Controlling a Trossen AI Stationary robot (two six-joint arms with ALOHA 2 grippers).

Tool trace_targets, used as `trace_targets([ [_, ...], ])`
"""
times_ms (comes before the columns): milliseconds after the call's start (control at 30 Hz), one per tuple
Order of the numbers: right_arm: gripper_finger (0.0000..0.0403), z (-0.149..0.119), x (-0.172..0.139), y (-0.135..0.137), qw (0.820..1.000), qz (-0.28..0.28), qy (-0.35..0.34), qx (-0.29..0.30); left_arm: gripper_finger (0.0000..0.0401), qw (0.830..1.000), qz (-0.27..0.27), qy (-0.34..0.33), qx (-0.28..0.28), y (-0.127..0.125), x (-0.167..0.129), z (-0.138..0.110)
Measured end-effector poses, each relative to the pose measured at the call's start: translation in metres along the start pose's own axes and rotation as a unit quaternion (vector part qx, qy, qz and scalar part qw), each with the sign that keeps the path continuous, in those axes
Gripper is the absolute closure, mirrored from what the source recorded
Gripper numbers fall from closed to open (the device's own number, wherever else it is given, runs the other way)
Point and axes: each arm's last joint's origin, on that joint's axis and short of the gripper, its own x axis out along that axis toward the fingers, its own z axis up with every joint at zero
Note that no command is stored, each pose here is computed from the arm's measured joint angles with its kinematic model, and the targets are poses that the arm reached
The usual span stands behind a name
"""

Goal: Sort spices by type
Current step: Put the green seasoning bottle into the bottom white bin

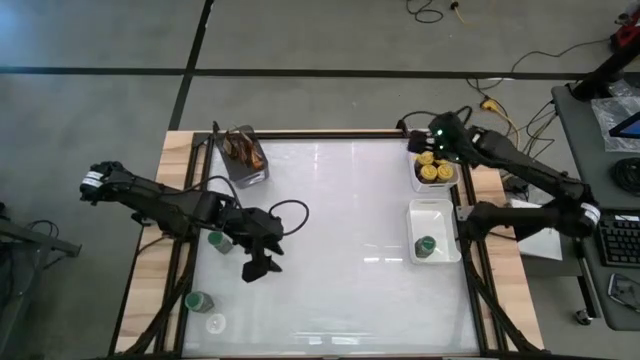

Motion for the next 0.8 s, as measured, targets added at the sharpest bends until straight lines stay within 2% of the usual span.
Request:
trace_targets([
  [167,0.0101,-0.026,-0.007,0.05,0.988,0.123,-0.067,-0.061,0.0162,0.999,-0.021,0.037,-0.029,0.001,-0.001,-0.005],
  [367,0.0102,-0.061,-0.014,0.105,0.951,0.263,-0.119,-0.113,0.0162,0.997,-0.027,0.048,-0.05,0.003,-0.02,-0.011],
  [667,0.0102,-0.092,-0.029,0.157,0.922,0.298,-0.119,-0.216,0.0162,0.984,0.0,0.072,-0.166,0.005,-0.05,-0.028],
  [800,0.0103,-0.101,-0.034,0.175,0.912,0.31,-0.118,-0.24,0.0162,0.981,0.024,0.068,-0.183,0.007,-0.055,-0.032],
])
